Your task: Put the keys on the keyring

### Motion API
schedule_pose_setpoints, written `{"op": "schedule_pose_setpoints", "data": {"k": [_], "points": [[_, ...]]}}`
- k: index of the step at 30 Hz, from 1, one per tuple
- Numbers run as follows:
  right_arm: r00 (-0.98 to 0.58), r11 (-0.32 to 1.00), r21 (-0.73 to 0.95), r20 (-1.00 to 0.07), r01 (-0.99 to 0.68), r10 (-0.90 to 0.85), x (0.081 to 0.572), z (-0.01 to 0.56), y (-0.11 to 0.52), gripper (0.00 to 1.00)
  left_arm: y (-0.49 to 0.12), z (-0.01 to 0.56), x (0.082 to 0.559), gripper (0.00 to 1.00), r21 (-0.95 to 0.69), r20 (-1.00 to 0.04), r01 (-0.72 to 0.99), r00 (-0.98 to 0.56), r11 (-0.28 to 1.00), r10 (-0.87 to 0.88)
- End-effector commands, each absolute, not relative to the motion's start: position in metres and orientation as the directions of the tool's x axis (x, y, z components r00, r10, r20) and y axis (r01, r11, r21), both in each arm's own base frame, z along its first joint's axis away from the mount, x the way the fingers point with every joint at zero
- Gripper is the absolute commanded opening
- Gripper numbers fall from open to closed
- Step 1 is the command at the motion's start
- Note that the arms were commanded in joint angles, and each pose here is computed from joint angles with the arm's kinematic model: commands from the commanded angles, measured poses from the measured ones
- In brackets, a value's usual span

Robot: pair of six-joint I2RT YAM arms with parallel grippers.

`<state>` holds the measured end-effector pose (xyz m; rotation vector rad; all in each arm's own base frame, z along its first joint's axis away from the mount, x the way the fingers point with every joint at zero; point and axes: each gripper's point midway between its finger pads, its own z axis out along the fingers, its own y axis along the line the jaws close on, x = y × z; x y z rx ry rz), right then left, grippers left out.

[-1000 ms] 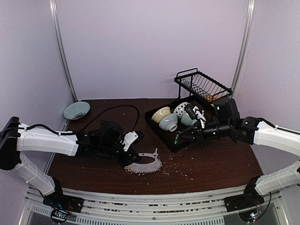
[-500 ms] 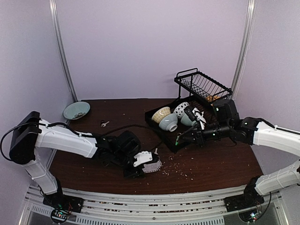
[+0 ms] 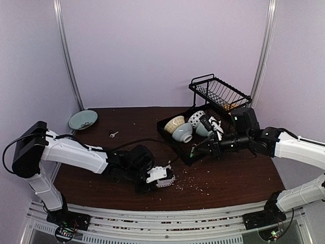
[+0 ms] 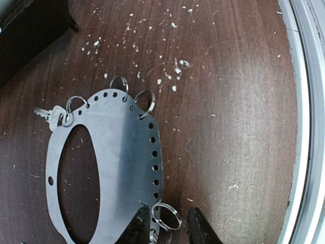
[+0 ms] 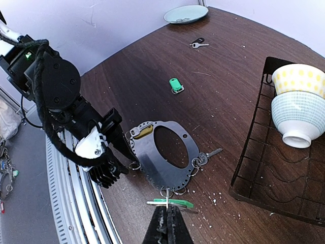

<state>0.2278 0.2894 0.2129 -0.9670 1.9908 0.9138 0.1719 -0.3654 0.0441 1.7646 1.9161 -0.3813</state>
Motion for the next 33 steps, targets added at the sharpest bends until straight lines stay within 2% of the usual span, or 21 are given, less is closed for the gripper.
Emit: {"op": "schedule_pose_setpoints", "data": {"k": [1, 11, 17, 24, 29, 33], "points": [[-0.428, 0.447, 0.260, -0.842, -0.856, -0.329, 0.223, 0.215, 0.289, 0.00, -0.368, 0.037, 0.161, 0.29, 0.095, -0.549, 0.992, -0.018, 0.084, 0.836], [-0.427, 0.440, 0.264, -0.843, -0.859, -0.328, 0.222, 0.215, 0.290, 0.00, -0.359, 0.020, 0.173, 0.23, 0.153, -0.501, 0.978, -0.047, 0.141, 0.864], [-0.428, 0.429, 0.270, -0.842, -0.862, -0.329, 0.221, 0.215, 0.291, 0.00, -0.362, 0.028, 0.180, 0.00, 0.188, -0.508, 0.968, -0.052, 0.169, 0.860], [-0.420, 0.424, 0.267, -0.848, -0.866, -0.324, 0.220, 0.219, 0.292, 0.00, -0.363, 0.052, 0.178, 0.00, 0.172, -0.535, 0.966, -0.074, 0.194, 0.841], [-0.421, 0.420, 0.270, -0.847, -0.866, -0.323, 0.219, 0.219, 0.292, 0.00, -0.375, 0.091, 0.165, 0.00, 0.105, -0.621, 0.980, -0.069, 0.170, 0.781], [-0.410, 0.421, 0.261, -0.856, -0.869, -0.315, 0.219, 0.225, 0.291, 0.00, -0.369, 0.121, 0.153, 0.00, 0.057, -0.633, 0.985, -0.090, 0.162, 0.769]]}}
